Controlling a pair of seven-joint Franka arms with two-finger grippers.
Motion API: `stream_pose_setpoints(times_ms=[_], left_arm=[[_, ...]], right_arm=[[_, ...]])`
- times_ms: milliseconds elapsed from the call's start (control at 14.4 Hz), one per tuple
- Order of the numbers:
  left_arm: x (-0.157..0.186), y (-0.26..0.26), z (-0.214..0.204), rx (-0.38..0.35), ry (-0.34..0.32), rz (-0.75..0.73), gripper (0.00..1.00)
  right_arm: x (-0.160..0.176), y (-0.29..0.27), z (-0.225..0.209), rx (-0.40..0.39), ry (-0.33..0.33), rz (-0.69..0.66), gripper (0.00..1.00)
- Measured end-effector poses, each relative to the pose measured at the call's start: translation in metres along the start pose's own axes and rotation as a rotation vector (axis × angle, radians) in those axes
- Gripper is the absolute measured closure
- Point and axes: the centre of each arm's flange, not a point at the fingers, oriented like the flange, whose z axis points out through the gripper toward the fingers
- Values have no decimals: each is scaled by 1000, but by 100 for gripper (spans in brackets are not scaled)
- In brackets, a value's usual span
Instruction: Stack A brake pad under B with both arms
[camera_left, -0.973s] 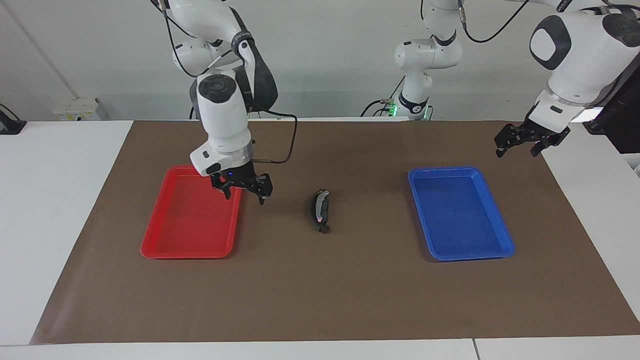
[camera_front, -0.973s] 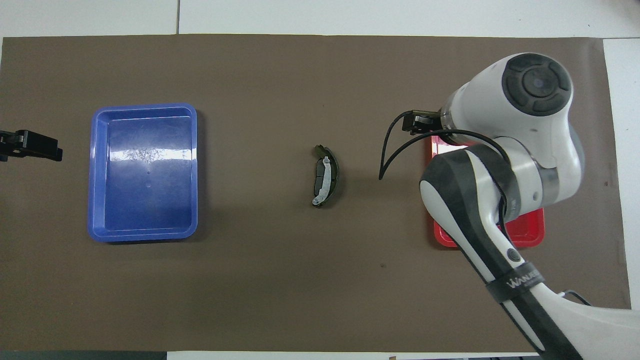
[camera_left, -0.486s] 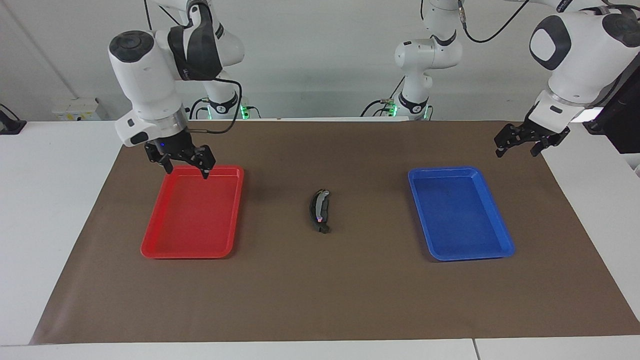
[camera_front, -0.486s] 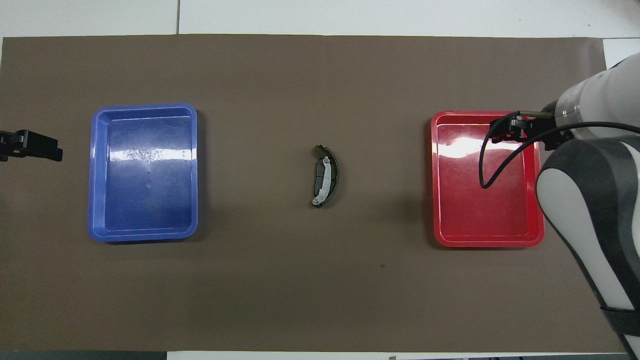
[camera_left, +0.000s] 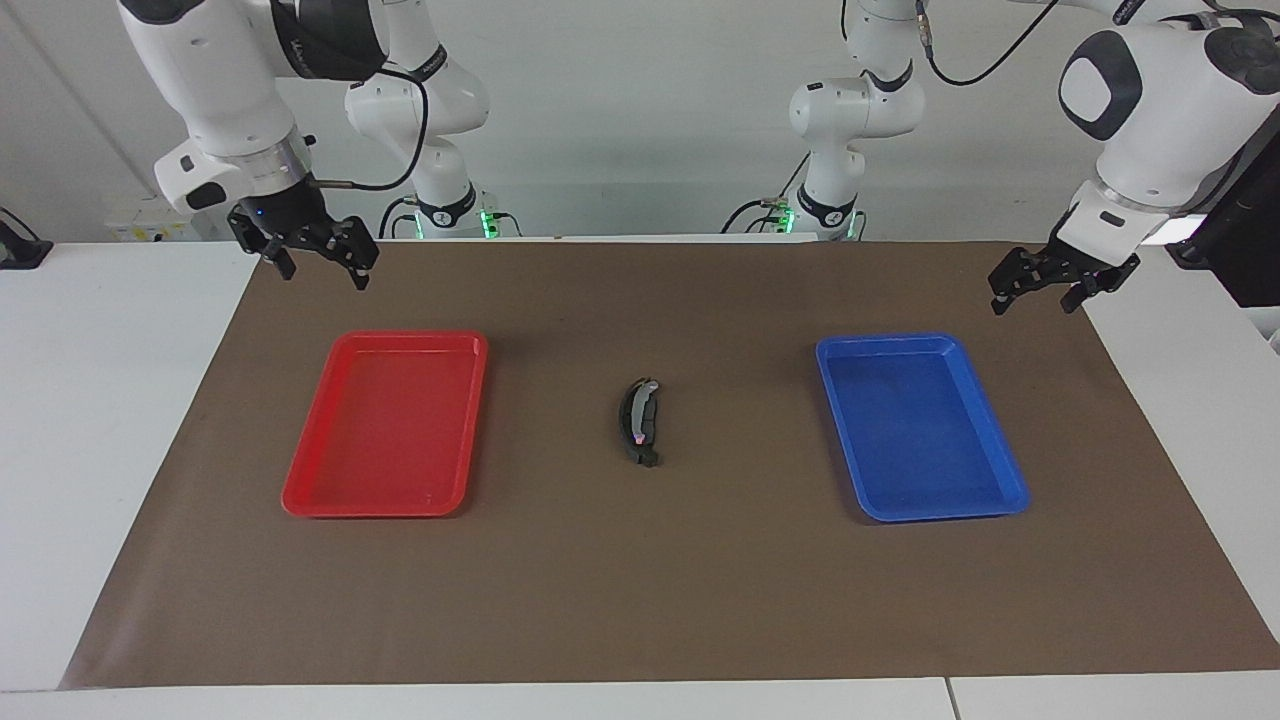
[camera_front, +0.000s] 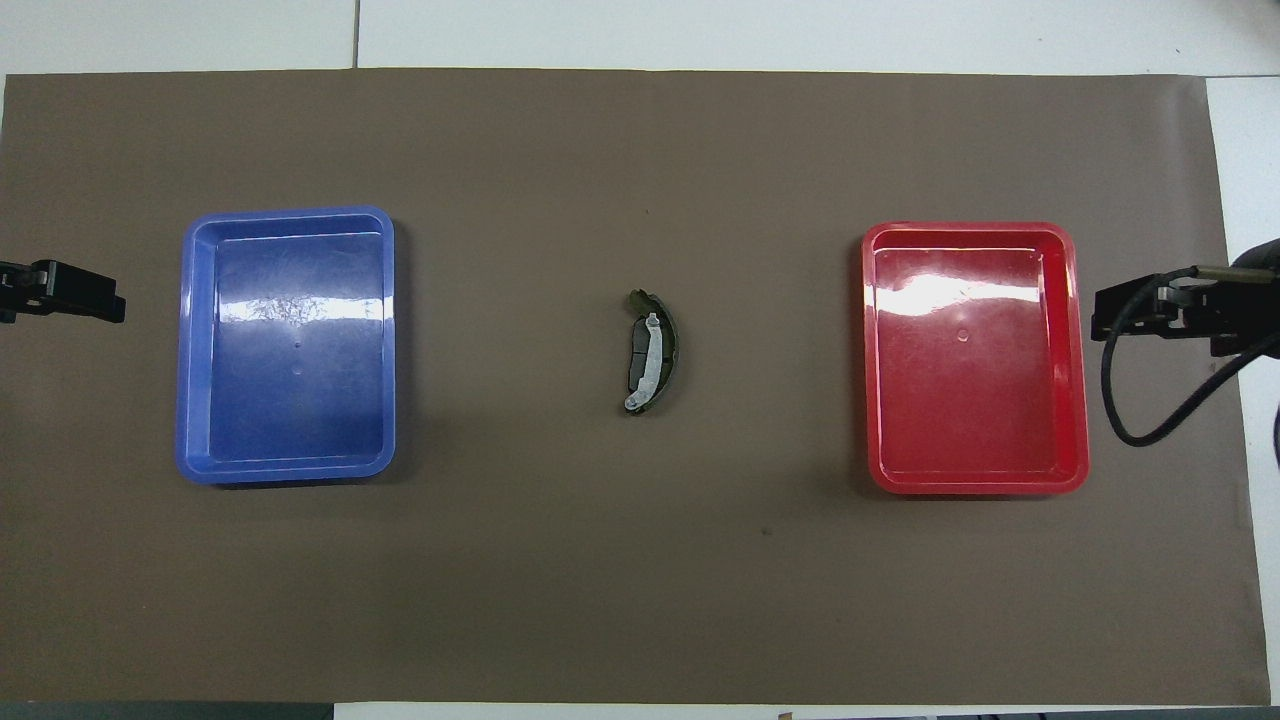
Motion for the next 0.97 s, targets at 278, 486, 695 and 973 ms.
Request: stream_pose_setpoints(times_ms=[278, 486, 695, 973], left_arm=[[0, 0, 0, 0, 0, 0, 1], [0, 0, 0, 0, 0, 1, 1], [0, 0, 0, 0, 0, 1, 1], [0, 0, 0, 0, 0, -8, 1]], right_arm=[[6, 20, -6, -8, 6, 0, 0], [8, 6, -3, -12, 4, -8, 0], [8, -3, -4, -12, 12, 2, 0], [8, -3, -4, -11, 12, 2, 0]])
